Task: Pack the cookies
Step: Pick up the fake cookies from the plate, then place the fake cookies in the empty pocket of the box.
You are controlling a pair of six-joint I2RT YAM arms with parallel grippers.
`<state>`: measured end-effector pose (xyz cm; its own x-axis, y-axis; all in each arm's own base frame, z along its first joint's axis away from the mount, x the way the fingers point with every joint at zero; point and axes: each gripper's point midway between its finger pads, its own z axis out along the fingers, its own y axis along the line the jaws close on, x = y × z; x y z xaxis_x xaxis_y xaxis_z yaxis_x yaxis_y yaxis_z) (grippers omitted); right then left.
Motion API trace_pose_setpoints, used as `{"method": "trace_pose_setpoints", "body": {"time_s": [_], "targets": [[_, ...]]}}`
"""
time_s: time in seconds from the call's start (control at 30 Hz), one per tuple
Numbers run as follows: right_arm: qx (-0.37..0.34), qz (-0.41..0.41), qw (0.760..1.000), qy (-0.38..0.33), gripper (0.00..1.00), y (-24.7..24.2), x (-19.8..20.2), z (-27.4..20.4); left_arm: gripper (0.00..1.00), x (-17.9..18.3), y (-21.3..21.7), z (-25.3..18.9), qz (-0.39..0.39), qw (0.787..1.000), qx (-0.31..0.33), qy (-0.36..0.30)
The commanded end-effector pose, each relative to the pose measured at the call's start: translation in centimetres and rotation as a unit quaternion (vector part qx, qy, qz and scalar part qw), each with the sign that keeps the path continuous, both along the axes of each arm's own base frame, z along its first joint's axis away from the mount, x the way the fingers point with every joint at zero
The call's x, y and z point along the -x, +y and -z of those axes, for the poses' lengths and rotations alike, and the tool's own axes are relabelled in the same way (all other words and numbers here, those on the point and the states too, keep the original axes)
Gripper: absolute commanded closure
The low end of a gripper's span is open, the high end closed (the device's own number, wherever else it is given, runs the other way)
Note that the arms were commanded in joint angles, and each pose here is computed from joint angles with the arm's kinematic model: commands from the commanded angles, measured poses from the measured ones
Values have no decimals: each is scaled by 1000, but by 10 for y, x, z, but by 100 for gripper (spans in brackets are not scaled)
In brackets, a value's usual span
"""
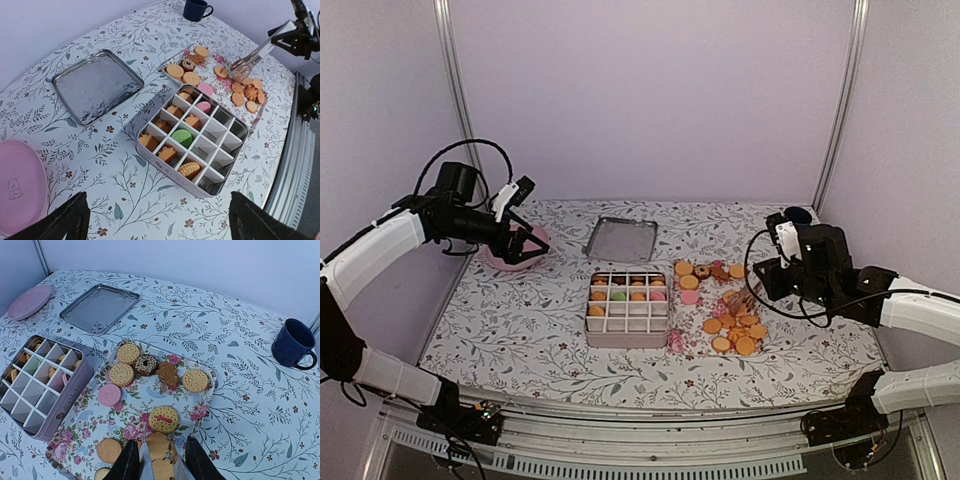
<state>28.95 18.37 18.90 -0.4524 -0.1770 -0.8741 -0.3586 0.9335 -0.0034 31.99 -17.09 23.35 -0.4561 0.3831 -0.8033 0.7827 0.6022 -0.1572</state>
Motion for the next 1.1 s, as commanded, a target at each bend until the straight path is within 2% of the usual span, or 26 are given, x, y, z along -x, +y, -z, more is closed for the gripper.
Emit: {"method": "trace_pose_setpoints", "body": {"time_s": [0.0,0.2,0.37,0.53,0.67,1.07], "targets": [[-44,-29,997,-61,93,15,-4,-65,3,-1,3,-3,-2,1000,4,-8],[-100,-97,985,-102,93,57,3,-124,3,-5,11,3,-13,1000,7,7],[-117,-166,973,-106,93,122,18,-137,3,-7,19,8,-22,1000,8,18],[-131,-232,959,-99,93,190,33,-136,3,-8,23,13,-26,999,5,24],[-108,-258,956,-87,93,228,36,-117,3,-7,25,14,-26,999,4,25],[-96,-278,952,-83,90,258,30,-87,3,-5,24,12,-23,999,5,22]]}}
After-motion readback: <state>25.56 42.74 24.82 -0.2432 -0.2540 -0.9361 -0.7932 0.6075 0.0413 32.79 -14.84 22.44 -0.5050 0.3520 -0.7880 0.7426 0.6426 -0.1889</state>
